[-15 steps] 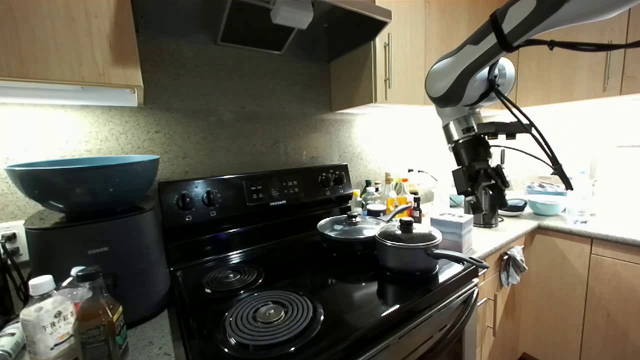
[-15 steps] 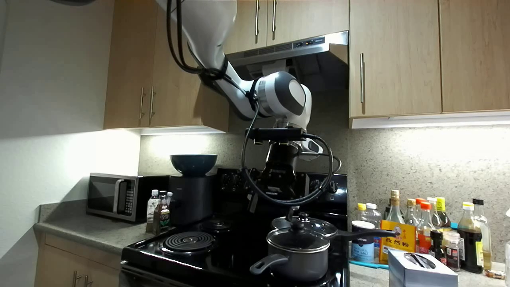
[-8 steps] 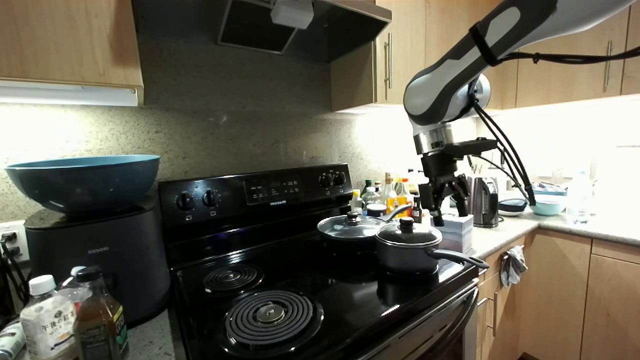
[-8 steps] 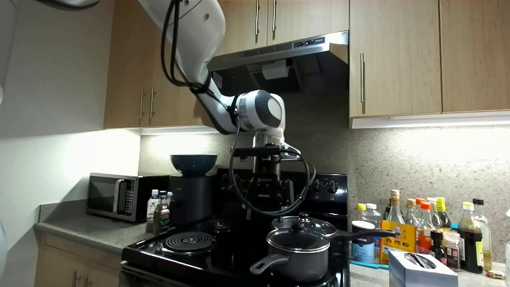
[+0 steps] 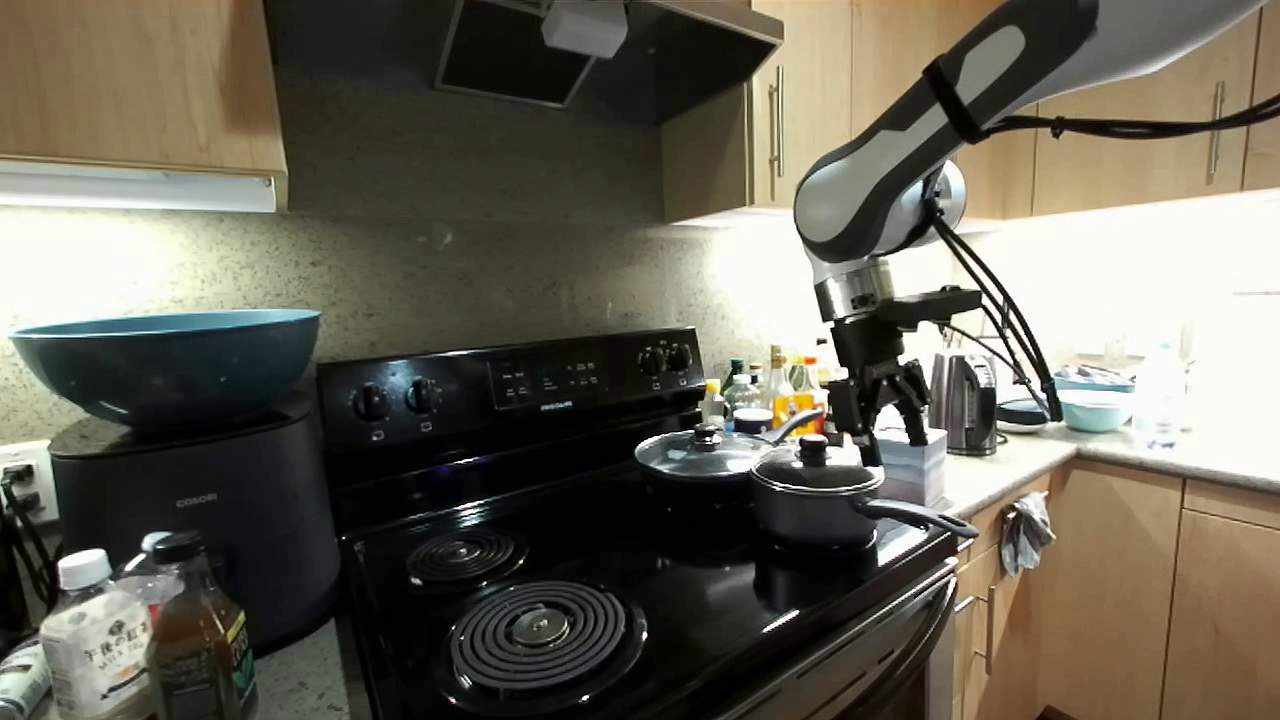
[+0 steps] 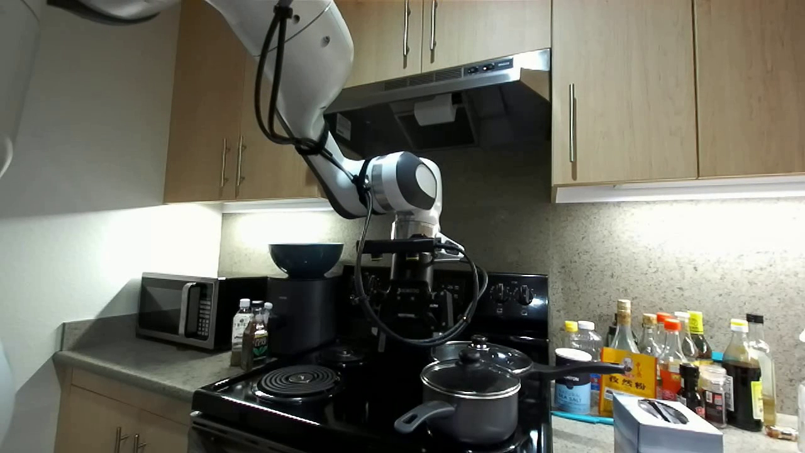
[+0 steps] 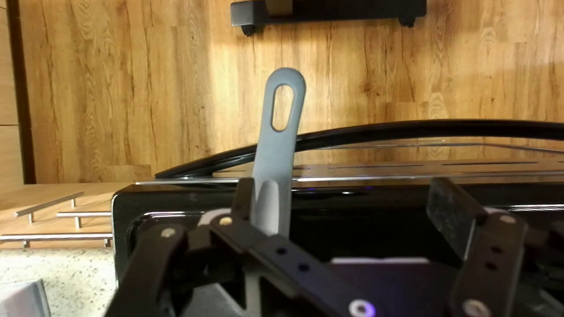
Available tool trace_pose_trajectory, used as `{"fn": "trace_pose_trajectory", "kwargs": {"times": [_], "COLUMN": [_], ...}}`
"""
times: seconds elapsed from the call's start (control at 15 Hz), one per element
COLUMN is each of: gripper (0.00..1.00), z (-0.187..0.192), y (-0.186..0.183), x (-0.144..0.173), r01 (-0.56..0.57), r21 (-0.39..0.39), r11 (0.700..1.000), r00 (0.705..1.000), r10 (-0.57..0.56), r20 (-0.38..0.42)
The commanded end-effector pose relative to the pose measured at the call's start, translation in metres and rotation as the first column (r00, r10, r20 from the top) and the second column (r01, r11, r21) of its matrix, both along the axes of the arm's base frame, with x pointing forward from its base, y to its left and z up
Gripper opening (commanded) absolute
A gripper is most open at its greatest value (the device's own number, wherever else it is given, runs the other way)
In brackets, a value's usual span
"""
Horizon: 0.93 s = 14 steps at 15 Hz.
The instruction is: Twist the handle to the right
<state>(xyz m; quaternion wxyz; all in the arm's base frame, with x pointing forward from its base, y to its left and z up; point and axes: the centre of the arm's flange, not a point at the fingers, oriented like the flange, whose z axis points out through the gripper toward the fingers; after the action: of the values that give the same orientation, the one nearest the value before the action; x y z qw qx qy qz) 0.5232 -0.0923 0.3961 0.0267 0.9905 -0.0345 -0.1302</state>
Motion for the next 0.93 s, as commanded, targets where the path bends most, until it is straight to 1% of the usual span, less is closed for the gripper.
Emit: {"fn": "trace_pose_trajectory", "kwargs": {"times": [0.0, 0.33, 0.6, 0.87], "gripper": [1.00, 1.00, 1.00, 1.00], "z": [-0.021, -0.047, -0.061, -0.073], "y": [0.016, 0.036, 0.043, 0.037], "x": [0.002, -0.004, -0.007, -0.009], "r01": [-0.064, -0.106, -0.143, -0.129], "r21": [0.066, 0.115, 0.145, 0.173], "r11": [0.996, 0.988, 0.979, 0.976], "r00": [0.994, 0.971, 0.952, 0.936], "r10": [0.070, 0.128, 0.176, 0.177], "r20": [-0.081, -0.200, -0.250, -0.303]}}
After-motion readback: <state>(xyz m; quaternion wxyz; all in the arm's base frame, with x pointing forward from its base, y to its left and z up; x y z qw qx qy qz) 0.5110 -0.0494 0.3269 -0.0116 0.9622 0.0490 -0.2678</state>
